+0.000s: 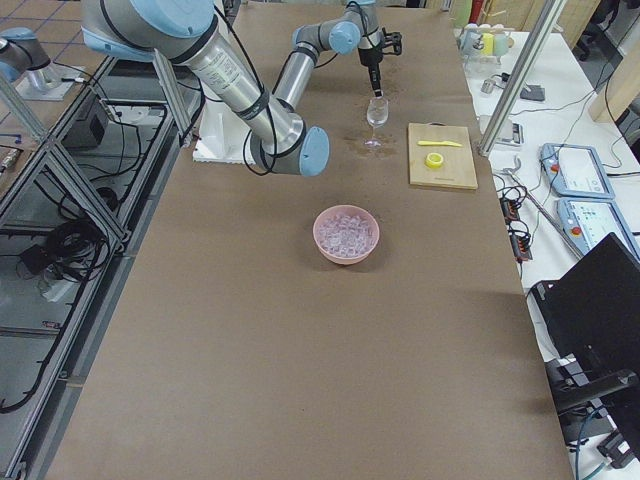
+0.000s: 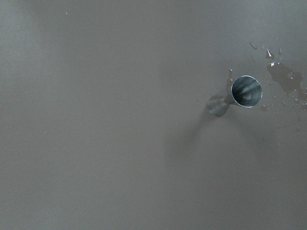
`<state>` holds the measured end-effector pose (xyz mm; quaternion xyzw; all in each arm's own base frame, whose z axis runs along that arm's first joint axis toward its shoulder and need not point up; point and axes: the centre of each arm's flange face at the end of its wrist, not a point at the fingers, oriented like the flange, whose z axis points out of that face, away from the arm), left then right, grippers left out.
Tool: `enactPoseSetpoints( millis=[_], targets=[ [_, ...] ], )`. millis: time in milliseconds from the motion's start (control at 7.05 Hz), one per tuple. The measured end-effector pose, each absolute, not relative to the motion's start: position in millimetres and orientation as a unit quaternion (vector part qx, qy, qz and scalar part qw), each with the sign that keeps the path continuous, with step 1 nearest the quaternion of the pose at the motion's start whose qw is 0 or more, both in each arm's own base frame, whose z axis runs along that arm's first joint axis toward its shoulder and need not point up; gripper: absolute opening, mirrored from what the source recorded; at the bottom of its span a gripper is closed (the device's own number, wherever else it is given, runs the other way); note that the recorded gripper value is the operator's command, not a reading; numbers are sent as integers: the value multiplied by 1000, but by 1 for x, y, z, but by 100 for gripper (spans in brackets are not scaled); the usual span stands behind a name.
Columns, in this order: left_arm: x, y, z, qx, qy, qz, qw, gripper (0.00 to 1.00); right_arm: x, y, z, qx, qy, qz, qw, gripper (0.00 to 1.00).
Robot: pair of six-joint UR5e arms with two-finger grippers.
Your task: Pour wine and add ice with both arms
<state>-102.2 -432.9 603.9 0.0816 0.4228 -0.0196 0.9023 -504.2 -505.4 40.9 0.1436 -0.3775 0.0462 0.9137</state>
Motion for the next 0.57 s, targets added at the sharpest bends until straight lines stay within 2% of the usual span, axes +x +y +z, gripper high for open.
enactPoseSetpoints(
  millis=[142, 567],
  targets=[
    [-102, -433, 604, 82, 423, -20, 902, 98, -504, -506, 41, 144, -377, 46, 914, 100],
    [-102, -433, 604, 81, 423, -20, 902, 98, -501, -507, 39, 158, -373, 50, 913, 100]
  ],
)
